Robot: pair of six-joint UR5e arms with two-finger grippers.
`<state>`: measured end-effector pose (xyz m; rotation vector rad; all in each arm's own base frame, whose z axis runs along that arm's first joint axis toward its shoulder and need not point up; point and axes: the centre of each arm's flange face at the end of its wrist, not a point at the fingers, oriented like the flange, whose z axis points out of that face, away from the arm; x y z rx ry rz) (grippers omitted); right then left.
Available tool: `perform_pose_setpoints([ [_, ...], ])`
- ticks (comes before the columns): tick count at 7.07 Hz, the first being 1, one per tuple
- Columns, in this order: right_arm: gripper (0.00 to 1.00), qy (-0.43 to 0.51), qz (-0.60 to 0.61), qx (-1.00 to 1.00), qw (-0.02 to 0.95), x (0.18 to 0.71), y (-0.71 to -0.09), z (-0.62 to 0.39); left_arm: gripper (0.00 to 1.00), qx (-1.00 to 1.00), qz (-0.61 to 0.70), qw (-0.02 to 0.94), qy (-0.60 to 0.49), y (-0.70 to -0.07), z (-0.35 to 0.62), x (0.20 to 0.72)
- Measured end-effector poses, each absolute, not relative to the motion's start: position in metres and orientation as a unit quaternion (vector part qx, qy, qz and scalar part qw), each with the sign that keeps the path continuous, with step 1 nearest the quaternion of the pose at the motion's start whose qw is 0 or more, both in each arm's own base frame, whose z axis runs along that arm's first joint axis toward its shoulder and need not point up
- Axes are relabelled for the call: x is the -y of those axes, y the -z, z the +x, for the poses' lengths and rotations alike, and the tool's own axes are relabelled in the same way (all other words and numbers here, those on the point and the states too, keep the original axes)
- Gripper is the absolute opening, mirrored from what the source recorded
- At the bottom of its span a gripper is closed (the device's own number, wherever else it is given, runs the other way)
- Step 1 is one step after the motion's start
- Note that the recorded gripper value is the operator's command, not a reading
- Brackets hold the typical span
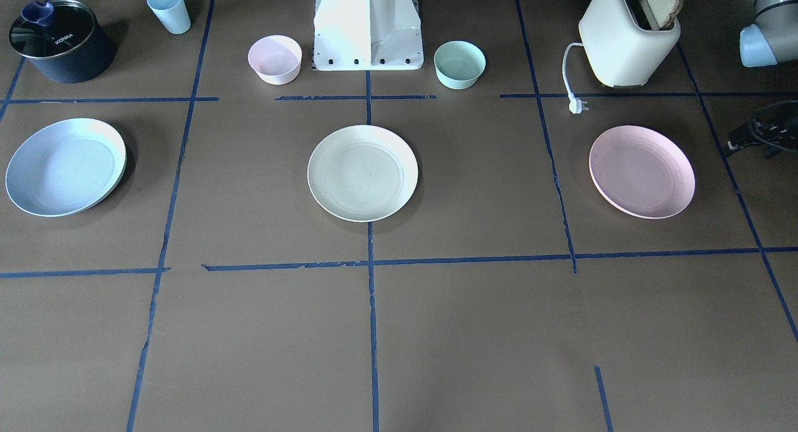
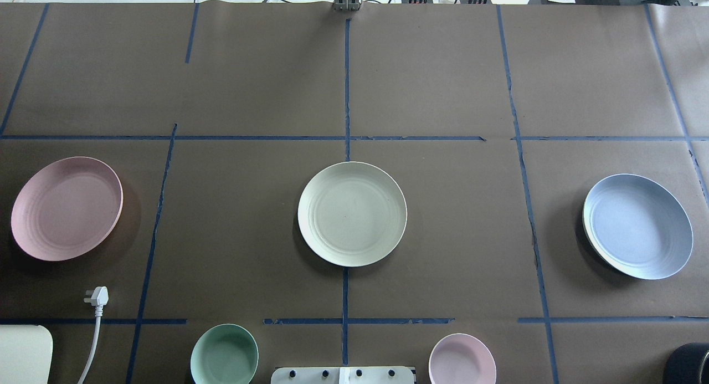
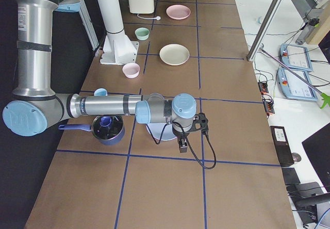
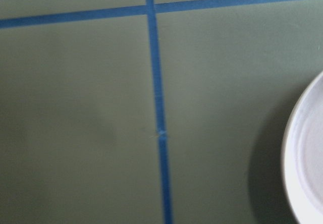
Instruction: Stack three plates with pink and blue
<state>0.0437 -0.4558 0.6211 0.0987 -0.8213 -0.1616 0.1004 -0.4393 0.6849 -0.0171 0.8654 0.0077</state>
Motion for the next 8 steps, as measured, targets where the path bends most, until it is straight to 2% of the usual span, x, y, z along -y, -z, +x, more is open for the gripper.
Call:
perform_pose_setpoints([
  [1, 1.00, 0.079, 0.047, 0.399, 0.912, 0.455, -0.622, 0.043, 1.00, -0.427, -0.015, 0.904, 0.004, -0.687, 0.124, 0.441],
  [2, 1.00, 0.079, 0.046, 0.399, 0.912, 0.455, -0.622, 0.043, 0.95, -0.432, -0.018, 0.902, 0.004, -0.688, 0.140, 0.444],
  [3, 1.00, 0.080, 0.046, 0.399, 0.912, 0.455, -0.622, 0.042, 0.81, -0.435, -0.020, 0.900, 0.003, -0.688, 0.148, 0.446],
  [4, 1.00, 0.081, 0.045, 0.400, 0.912, 0.455, -0.622, 0.041, 0.44, -0.437, -0.021, 0.899, 0.002, -0.686, 0.154, 0.448],
  [5, 1.00, 0.084, 0.044, 0.404, 0.910, 0.455, -0.621, 0.037, 0.20, -0.439, -0.024, 0.898, 0.004, -0.683, 0.159, 0.449],
  [6, 1.00, 0.085, 0.044, 0.411, 0.906, 0.455, -0.620, 0.035, 0.04, -0.441, -0.025, 0.897, 0.005, -0.679, 0.165, 0.452],
  [8, 1.00, 0.086, 0.043, 0.418, 0.903, 0.455, -0.620, 0.033, 0.00, -0.446, -0.023, 0.895, -0.002, -0.669, 0.176, 0.456],
])
